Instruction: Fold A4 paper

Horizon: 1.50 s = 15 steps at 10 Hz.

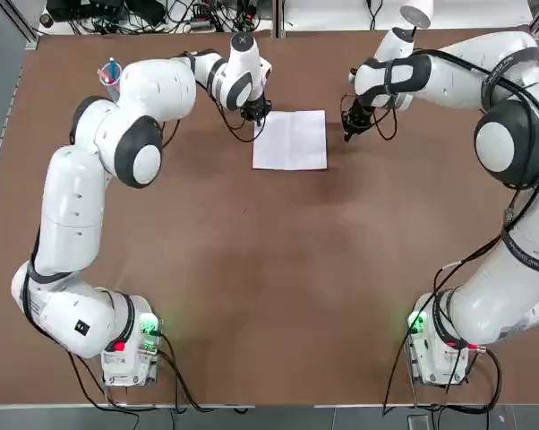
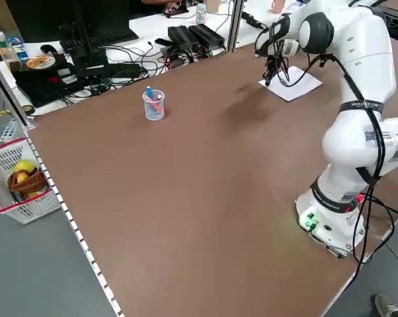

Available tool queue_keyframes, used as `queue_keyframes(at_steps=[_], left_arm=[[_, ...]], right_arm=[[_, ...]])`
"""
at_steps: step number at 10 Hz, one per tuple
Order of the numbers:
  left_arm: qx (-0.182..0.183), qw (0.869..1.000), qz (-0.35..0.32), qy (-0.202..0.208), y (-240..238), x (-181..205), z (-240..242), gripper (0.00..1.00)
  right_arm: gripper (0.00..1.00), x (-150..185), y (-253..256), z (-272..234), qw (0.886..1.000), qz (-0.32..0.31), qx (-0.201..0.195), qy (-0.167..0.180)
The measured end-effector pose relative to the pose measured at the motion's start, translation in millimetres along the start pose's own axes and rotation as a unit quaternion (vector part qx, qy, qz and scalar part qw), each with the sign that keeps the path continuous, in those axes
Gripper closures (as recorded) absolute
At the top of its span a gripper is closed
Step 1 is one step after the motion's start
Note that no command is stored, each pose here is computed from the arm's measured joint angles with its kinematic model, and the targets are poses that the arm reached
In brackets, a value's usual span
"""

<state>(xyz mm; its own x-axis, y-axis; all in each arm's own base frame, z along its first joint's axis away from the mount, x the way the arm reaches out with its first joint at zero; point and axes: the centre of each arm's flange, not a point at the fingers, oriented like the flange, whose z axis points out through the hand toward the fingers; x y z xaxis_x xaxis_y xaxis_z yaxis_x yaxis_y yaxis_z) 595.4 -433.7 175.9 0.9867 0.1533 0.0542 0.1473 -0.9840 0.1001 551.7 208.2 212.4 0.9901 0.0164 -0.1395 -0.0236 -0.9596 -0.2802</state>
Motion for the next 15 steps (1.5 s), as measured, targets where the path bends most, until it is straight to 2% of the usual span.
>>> queue_keyframes(at_steps=[3,7,15], left_arm=[[0.001,1.000,0.002,0.002,0,0,1,0.99],[0.005,1.000,0.006,0.006,2,-2,1,0.99],[0.005,1.000,0.006,0.007,2,-2,1,0.99]], right_arm=[[0.99,0,0,27,1.000,-0.001,0.014,0.000],[0.99,-7,-27,45,0.999,0.012,0.043,0.004],[0.99,-2,-35,59,0.998,0.023,0.056,0.008]])
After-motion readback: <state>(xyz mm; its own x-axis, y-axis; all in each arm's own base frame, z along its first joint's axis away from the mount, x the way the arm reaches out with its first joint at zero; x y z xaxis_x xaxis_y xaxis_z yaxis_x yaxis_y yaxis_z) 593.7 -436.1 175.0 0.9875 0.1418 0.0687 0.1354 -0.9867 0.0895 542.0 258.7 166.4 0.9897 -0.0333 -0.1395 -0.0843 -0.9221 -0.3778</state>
